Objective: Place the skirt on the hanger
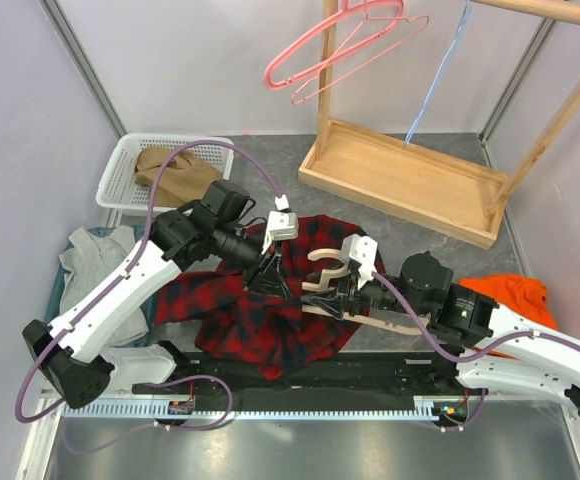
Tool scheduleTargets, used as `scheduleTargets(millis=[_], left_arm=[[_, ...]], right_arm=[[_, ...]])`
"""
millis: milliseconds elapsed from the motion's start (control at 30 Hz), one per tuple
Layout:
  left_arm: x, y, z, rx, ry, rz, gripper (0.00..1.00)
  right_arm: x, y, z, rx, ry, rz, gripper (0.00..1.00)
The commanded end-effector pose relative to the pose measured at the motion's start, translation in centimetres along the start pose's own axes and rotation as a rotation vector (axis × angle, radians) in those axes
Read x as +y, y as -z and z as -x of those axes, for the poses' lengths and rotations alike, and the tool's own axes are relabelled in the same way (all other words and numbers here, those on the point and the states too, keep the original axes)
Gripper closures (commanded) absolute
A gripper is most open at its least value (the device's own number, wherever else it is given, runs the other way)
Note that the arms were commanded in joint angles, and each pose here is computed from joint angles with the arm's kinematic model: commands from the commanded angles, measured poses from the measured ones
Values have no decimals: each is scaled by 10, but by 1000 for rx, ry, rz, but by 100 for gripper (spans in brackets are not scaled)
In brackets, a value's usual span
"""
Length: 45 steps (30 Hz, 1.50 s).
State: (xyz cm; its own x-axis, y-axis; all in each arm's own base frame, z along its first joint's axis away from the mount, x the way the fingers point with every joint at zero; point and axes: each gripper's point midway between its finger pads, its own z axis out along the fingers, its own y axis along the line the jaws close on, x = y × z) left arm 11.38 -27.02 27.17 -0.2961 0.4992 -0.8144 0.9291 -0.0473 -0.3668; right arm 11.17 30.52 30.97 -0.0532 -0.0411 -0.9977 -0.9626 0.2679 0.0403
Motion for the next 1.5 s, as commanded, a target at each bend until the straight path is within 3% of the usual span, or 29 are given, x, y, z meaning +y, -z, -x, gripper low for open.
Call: scheduleTargets(millis=[0, 33, 67, 100, 200, 233, 300, 333, 400, 533, 633, 867, 1200, 1467], left_arm=[[-6, -2, 1, 1, -29, -7, 71], [-3, -1, 1, 1, -38, 19, 77], [0, -1, 2, -4, -33, 37, 94], [2, -1, 1, -3, -31, 54, 98], [18, 2, 5, -21, -38, 154, 98], [24, 5, 6, -36, -45, 211, 98], [29, 8, 5, -50, -58, 256, 98], [30, 15, 11, -80, -81, 303, 98], [33, 22, 10, -94, -96, 354, 98], [38, 39, 15, -146, -115, 473, 98], [46, 52, 20, -191, -109, 573, 98], [48, 77, 38, -317, -94, 702, 98], [51, 84, 46, -381, -50, 744, 98], [49, 85, 48, -398, -58, 741, 98]], right_arm=[[12, 9, 69, -193, 22, 45, 100], [12, 10, 70, -196, 19, 47, 100], [13, 10, 70, -196, 12, 50, 100], [12, 10, 69, -192, 10, 47, 100], [1, 10, 66, -180, -18, -22, 96], [-3, 10, 66, -178, -27, -45, 71], [-20, 13, 57, -143, -43, -143, 49], [-26, 15, 57, -134, -55, -183, 27], [-50, 26, 48, -88, -86, -333, 11], [-78, 61, 50, -100, -143, -543, 2], [-88, 88, 51, -138, -192, -642, 2], [-95, 101, -20, 13, -322, -757, 6], [-107, 93, -158, 190, -566, -991, 33], [-128, 75, -196, 231, -577, -1036, 46]])
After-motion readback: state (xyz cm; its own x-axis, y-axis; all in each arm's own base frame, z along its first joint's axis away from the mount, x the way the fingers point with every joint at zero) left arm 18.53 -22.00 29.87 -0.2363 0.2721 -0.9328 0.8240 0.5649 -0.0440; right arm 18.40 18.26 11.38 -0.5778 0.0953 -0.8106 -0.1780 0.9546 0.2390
